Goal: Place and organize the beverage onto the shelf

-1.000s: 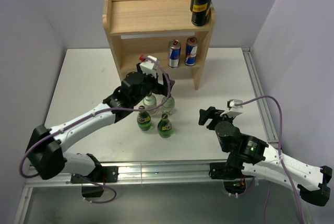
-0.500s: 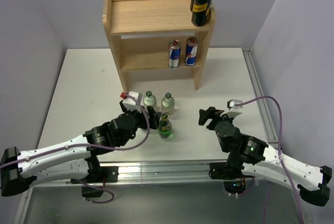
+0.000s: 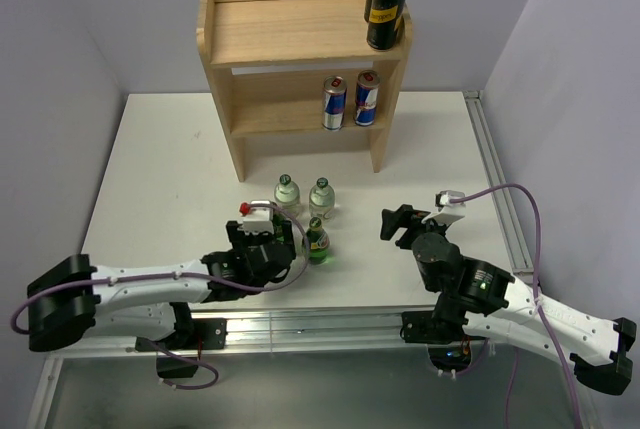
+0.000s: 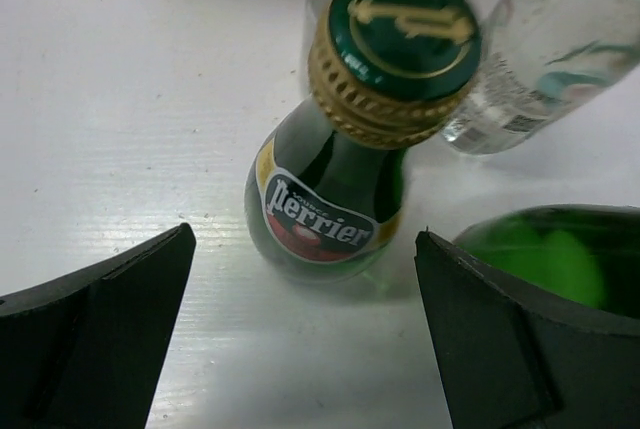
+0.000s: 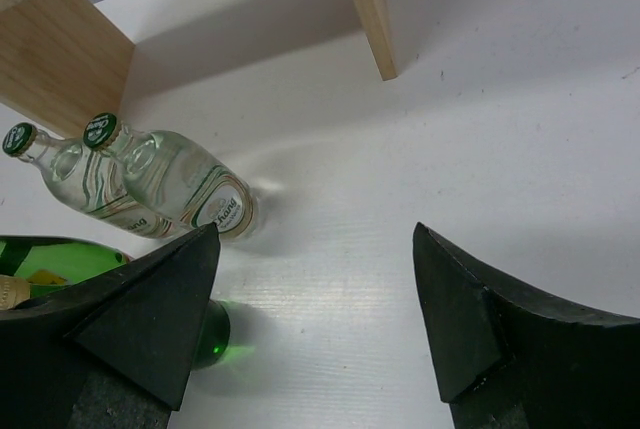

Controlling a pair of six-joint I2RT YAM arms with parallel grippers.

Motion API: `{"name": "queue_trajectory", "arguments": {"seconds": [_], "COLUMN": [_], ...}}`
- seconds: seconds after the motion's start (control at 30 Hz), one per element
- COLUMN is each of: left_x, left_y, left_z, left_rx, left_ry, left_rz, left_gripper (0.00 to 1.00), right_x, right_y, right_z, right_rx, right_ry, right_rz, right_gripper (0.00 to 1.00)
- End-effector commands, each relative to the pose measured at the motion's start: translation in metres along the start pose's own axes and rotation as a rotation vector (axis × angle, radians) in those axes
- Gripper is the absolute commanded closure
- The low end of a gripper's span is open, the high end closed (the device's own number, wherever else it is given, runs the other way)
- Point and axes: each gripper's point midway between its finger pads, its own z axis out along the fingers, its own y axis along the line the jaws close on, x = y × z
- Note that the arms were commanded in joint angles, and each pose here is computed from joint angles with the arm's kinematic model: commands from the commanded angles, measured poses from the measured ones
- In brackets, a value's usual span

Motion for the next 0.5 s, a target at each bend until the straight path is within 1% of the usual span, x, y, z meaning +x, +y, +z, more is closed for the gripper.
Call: {"name": "queue_trajectory", "arguments": {"seconds": [0.0, 0.03, 0.1, 0.13, 0.2, 0.27, 0.3, 0.37, 0.43, 0.47], "left_x": [-0.005, 0.003, 0.005, 0.015, 0.018, 0.034, 0.033, 0.040, 0.039, 0.041], "left_y": [-0.001, 0.000, -0.003, -0.002, -0.007, -0.004, -0.010, -0.008, -0.009, -0.007], "left_z": [0.009, 0.015, 0.021, 0.027, 0.034, 0.041, 0.044, 0.047, 0.049, 0.049], "left_rx": [-0.069, -0.088, -0.110, -0.128, -0.129, -0.140, -0.122, -0.111, -0.114, -0.114], "left_ry": [-0.068, -0.063, -0.085, -0.080, -0.103, -0.096, -0.113, -0.115, -0.136, -0.139], "left_rz": [-0.079, -0.054, -0.067, -0.035, -0.053, -0.020, -0.051, -0.036, -0.071, -0.056], "left_gripper": [0.01, 0.01, 0.01, 0.01, 0.01, 0.01, 0.01, 0.01, 0.01, 0.01], "right_x": [-0.005, -0.005, -0.004, -0.005, -0.004, -0.004, -0.005, -0.004, -0.004, -0.003], "right_y": [0.004, 0.003, 0.003, 0.004, 0.004, 0.004, 0.005, 0.005, 0.005, 0.005], "right_z": [0.001, 0.001, 0.001, 0.001, 0.001, 0.001, 0.001, 0.001, 0.001, 0.001], "right_rx": [-0.007, -0.006, -0.003, -0.003, -0.006, -0.009, -0.011, -0.013, -0.014, -0.017], "right_ry": [-0.019, -0.021, -0.019, -0.019, -0.018, -0.017, -0.020, -0.019, -0.019, -0.017], "right_rz": [0.021, 0.020, 0.014, 0.017, 0.014, 0.013, 0.016, 0.013, 0.013, 0.013], "right_gripper": [0.16, 0.16, 0.16, 0.15, 0.16, 0.16, 0.16, 0.16, 0.16, 0.16]}}
